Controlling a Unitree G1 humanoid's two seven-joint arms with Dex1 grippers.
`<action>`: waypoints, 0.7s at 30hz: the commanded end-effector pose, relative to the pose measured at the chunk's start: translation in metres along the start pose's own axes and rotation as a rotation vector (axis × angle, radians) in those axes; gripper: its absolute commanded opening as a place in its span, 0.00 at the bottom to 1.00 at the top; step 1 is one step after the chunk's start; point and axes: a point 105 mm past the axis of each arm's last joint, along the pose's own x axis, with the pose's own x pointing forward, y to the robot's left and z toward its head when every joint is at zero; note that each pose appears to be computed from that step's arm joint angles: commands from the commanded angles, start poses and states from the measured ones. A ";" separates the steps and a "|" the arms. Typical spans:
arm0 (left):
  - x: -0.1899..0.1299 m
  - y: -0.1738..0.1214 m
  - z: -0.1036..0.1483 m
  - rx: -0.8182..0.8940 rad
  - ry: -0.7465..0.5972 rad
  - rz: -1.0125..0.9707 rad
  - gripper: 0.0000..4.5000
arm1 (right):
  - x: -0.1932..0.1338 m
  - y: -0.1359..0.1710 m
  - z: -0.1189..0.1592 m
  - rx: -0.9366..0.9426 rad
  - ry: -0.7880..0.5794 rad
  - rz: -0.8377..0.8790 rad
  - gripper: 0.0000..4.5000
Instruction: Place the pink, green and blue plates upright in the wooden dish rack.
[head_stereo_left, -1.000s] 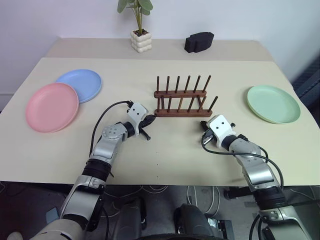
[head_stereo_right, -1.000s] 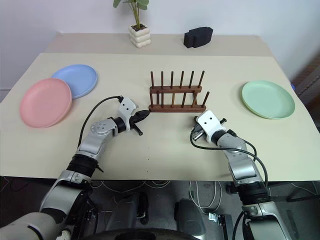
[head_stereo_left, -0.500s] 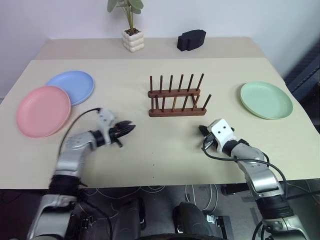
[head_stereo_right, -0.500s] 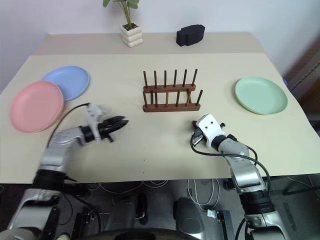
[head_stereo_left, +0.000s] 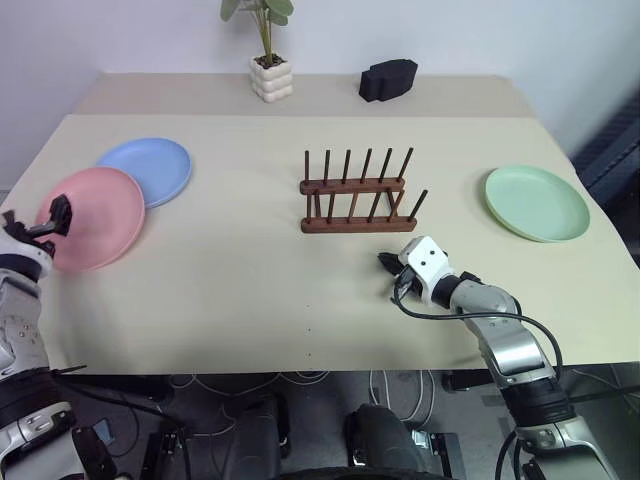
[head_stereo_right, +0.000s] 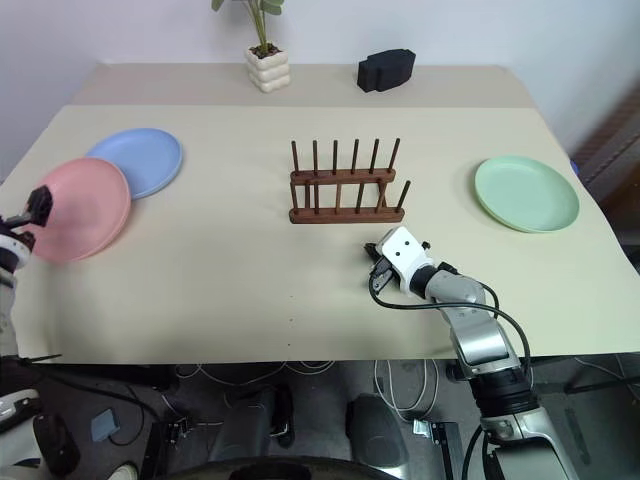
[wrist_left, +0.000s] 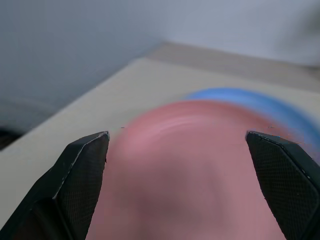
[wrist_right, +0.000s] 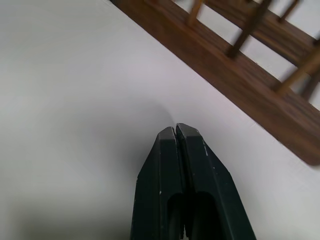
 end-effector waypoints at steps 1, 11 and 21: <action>-0.004 0.035 -0.010 -0.069 0.069 0.191 1.00 | 0.005 0.001 0.010 -0.012 -0.046 0.017 0.00; 0.016 0.013 -0.040 -0.181 0.259 0.086 1.00 | -0.001 0.005 0.013 -0.004 -0.066 0.029 0.00; 0.035 -0.009 -0.038 -0.279 0.234 0.015 0.50 | -0.013 0.007 0.010 0.012 -0.057 -0.013 0.00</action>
